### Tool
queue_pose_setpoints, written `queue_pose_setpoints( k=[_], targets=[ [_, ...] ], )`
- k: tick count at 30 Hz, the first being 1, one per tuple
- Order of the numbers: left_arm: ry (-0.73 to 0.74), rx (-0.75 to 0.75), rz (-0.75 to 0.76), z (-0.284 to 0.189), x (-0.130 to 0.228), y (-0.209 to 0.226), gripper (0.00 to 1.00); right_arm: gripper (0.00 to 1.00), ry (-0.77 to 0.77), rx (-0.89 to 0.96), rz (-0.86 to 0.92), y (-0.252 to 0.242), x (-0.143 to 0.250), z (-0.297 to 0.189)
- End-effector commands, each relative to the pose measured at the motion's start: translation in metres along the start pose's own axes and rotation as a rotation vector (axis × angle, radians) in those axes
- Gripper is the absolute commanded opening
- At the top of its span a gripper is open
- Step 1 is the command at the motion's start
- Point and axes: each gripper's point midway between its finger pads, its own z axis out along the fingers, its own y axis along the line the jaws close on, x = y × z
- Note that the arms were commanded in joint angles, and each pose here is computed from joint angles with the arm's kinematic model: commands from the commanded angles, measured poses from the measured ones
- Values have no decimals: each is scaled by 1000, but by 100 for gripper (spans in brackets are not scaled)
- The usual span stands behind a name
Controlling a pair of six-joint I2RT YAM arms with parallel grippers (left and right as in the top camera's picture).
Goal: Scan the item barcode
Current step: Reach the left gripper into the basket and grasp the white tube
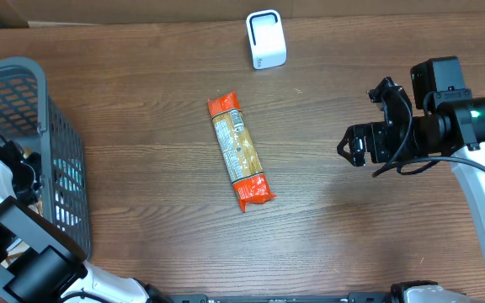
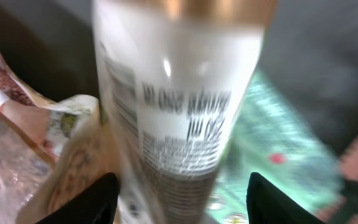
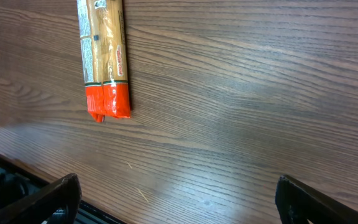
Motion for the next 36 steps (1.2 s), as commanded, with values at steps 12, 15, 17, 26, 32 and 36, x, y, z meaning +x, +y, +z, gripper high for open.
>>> queue_pose_setpoints(
  k=[12, 15, 17, 26, 32, 36],
  targets=[
    [11, -89, -62, 9, 11, 16, 4, 100, -24, -2, -11, 4, -5, -5],
    [7, -79, -91, 7, 9, 14, 4, 100, -24, -2, -11, 4, -5, -5],
    [7, -59, -92, 1, 5, 10, 4, 100, -23, -2, -11, 4, -5, -5],
    [-155, 28, -88, -118, -60, -12, 4, 100, -24, -2, -11, 4, -5, -5],
    [-456, 164, -17, -262, -95, -48, 4, 100, -23, -2, -10, 4, -5, -5],
    [-597, 285, 131, -337, -80, -84, 4, 100, -23, -2, -10, 4, -5, -5]
  ],
)
